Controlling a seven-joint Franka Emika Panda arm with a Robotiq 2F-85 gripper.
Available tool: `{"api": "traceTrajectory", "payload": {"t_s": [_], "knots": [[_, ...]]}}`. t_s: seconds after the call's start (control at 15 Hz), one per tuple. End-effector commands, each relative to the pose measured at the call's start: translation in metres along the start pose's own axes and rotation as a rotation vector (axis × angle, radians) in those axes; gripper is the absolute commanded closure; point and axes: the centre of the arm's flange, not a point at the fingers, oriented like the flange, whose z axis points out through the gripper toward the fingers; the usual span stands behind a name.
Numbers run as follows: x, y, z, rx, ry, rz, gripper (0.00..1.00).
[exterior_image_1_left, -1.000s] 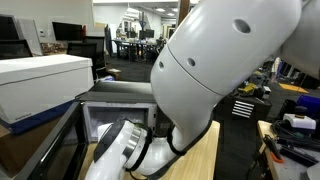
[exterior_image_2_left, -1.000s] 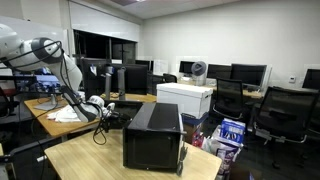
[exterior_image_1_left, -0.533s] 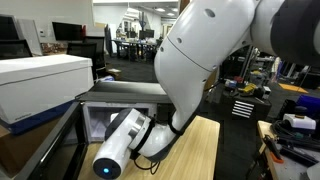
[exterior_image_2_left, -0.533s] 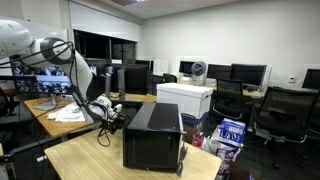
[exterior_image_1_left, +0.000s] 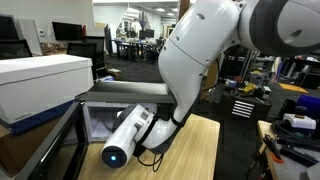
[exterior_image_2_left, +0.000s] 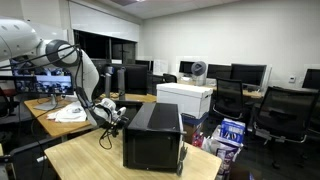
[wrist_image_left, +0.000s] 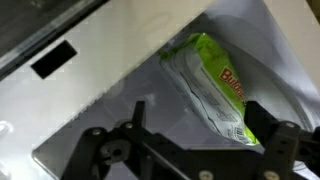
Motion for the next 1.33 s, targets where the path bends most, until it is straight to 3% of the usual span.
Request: {"api": "traceTrajectory", "payload": {"t_s": [0.0, 0.33, 0.67, 1.27], "knots": [[0.003, -0.007, 0.01, 0.047, -0.013, -0.023, 0.0], [0.019, -0.033, 0.03, 0.07, 0.03, -0.056, 0.0], [0.017, -0.059, 0.046, 0.031, 0.099, -0.042, 0.0], [0.039, -0.068, 0.054, -0.021, 0.148, 0.034, 0.0]]}}
